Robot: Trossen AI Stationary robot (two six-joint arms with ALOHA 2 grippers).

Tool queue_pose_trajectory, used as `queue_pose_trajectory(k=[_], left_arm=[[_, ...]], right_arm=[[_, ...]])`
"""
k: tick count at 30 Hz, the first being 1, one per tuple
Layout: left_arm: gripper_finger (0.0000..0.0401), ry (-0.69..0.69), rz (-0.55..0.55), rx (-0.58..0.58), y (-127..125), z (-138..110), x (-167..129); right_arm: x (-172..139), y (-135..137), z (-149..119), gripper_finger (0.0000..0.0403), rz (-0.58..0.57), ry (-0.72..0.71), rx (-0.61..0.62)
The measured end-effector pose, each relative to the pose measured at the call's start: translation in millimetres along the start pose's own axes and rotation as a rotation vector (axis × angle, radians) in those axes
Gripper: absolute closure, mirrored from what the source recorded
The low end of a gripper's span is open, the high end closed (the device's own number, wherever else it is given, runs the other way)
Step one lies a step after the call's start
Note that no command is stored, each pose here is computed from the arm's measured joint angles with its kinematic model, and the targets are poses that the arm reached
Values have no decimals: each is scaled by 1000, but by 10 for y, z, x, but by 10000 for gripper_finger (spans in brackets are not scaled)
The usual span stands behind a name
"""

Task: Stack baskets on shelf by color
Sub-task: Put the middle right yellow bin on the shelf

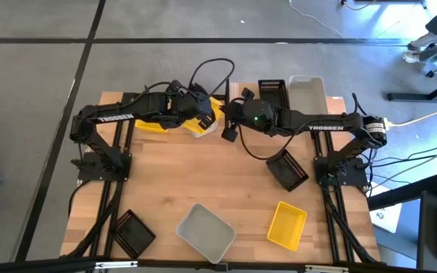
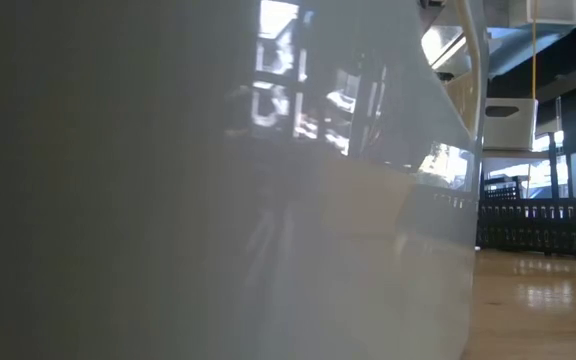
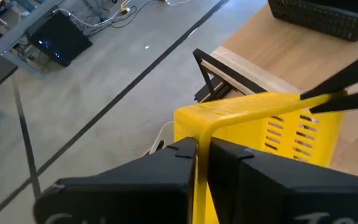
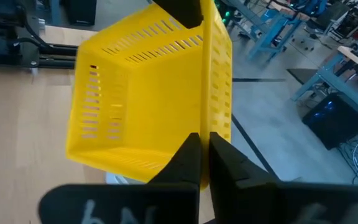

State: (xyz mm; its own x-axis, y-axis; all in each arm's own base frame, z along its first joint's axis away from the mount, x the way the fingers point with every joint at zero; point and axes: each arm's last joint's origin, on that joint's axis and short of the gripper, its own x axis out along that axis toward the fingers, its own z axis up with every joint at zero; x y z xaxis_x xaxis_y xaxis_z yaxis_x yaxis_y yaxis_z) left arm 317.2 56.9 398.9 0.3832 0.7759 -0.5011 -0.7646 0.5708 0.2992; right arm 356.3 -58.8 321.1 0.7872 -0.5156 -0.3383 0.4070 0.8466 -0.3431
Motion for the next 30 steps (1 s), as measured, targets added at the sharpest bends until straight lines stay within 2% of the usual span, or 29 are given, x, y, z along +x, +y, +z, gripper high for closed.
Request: queue_pose_trajectory(k=[10,18,24,30], left_arm=[[337,42,-44,-45,83,13,95],[337,45,-55,-24,33,-14,42],[337,118,-84,30,-10,-117,-31],[338,176,-76,-7,-1,-183,-54]], right_arm=[[6,0,-9,399,-1,4,-3],[5,-6,-16,400,-29,15,-8],[8,-22,-24,400,-62,27,-12],[9,-32,-21,400,-80,27,-10]])
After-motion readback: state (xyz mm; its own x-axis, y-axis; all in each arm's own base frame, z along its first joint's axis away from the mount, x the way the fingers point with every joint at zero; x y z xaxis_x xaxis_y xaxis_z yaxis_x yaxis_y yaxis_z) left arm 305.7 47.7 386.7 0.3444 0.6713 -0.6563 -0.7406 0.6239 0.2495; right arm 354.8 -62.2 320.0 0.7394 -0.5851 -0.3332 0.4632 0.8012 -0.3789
